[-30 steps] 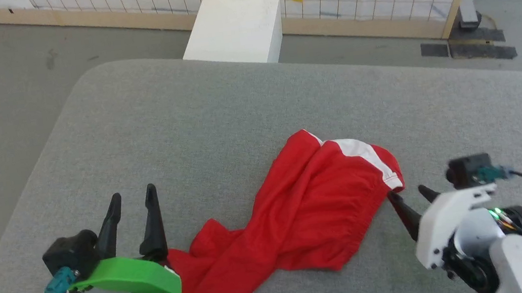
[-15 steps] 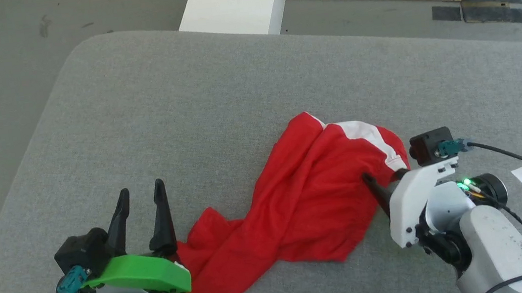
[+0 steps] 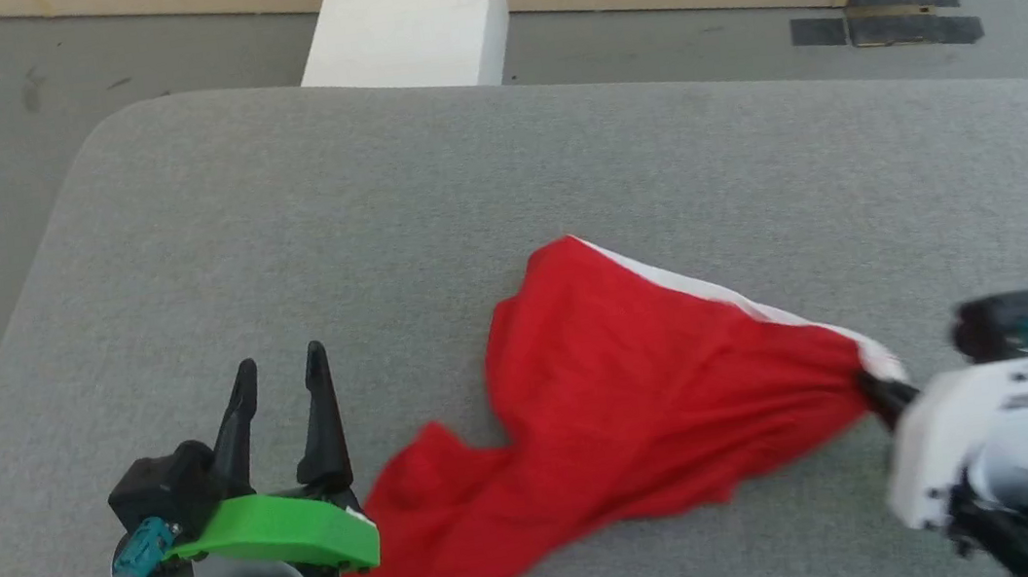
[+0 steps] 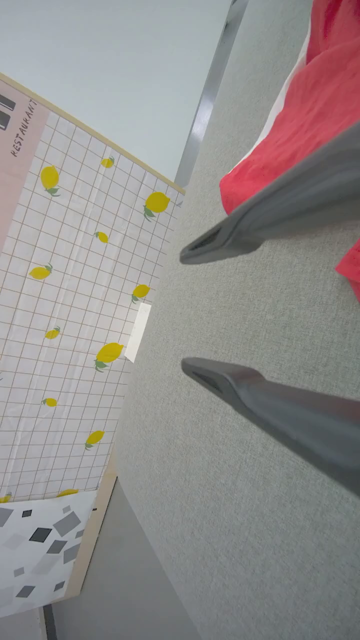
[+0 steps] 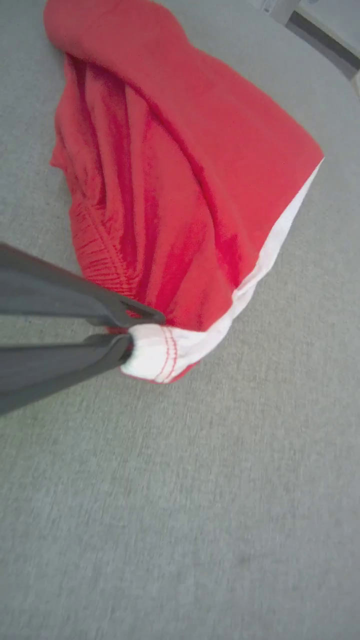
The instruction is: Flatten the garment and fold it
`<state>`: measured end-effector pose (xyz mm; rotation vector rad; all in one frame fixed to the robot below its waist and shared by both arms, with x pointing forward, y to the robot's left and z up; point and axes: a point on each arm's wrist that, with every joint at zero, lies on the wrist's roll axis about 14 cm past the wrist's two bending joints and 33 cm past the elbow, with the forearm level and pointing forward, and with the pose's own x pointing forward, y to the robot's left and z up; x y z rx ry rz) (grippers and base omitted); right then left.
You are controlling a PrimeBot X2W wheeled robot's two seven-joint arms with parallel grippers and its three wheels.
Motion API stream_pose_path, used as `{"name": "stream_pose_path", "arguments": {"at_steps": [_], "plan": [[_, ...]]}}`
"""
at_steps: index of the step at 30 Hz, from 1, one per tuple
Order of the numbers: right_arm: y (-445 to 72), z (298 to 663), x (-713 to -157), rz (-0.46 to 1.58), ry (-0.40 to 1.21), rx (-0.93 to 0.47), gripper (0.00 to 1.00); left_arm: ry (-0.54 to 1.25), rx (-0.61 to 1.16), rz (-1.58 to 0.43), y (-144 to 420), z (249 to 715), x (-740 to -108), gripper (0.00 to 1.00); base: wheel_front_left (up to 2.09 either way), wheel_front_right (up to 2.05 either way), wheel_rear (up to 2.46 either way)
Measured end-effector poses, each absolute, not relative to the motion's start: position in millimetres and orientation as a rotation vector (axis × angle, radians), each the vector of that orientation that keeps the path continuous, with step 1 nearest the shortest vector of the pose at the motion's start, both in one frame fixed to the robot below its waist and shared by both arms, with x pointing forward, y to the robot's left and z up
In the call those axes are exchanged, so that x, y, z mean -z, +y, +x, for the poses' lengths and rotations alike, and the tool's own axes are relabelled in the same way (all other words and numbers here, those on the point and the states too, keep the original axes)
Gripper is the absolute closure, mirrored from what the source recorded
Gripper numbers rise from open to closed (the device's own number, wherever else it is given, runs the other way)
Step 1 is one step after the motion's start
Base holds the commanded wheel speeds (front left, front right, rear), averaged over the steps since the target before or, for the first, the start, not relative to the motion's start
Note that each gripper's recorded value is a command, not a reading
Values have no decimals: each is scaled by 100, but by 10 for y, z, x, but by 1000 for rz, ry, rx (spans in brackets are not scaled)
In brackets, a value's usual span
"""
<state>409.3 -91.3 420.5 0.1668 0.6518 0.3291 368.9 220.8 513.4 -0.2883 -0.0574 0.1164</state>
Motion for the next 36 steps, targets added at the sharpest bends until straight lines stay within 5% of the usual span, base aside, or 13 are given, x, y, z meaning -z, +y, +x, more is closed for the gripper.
{"name": "stream_pose_path", "arguments": {"at_steps": [4, 5, 11, 12, 13, 24, 36], "plan": [[-1549, 3876, -4219, 142, 711, -162, 100, -55, -80, -294, 2094, 3734, -5140, 0, 0, 0, 0], [-1993, 3739, -4252, 123, 726, -31, 100, -42, -58, -298, 2021, 3766, -5122, 0, 0, 0, 0], [-2559, 3581, -4282, 134, 710, 149, 100, 26, -4, -310, 1835, 3827, -4998, 0, 0, 0, 0], [-2589, 3575, -4278, 155, 696, 158, 12, 44, 9, -314, 1788, 3840, -4967, 0, 0, 0, 0], [-2609, 3565, -4273, 166, 684, 165, 0, 60, 28, -317, 1730, 3861, -4948, 0, 0, 0, 0], [-2875, 3508, -4382, 252, 530, 253, 0, 219, 392, -336, 549, 4383, -5069, 0, 0, 0, 0], [-3158, 3242, -4378, 266, 506, 355, 0, 817, 589, -156, -249, 4100, -4044, 0, 0, 0, 0]]}}
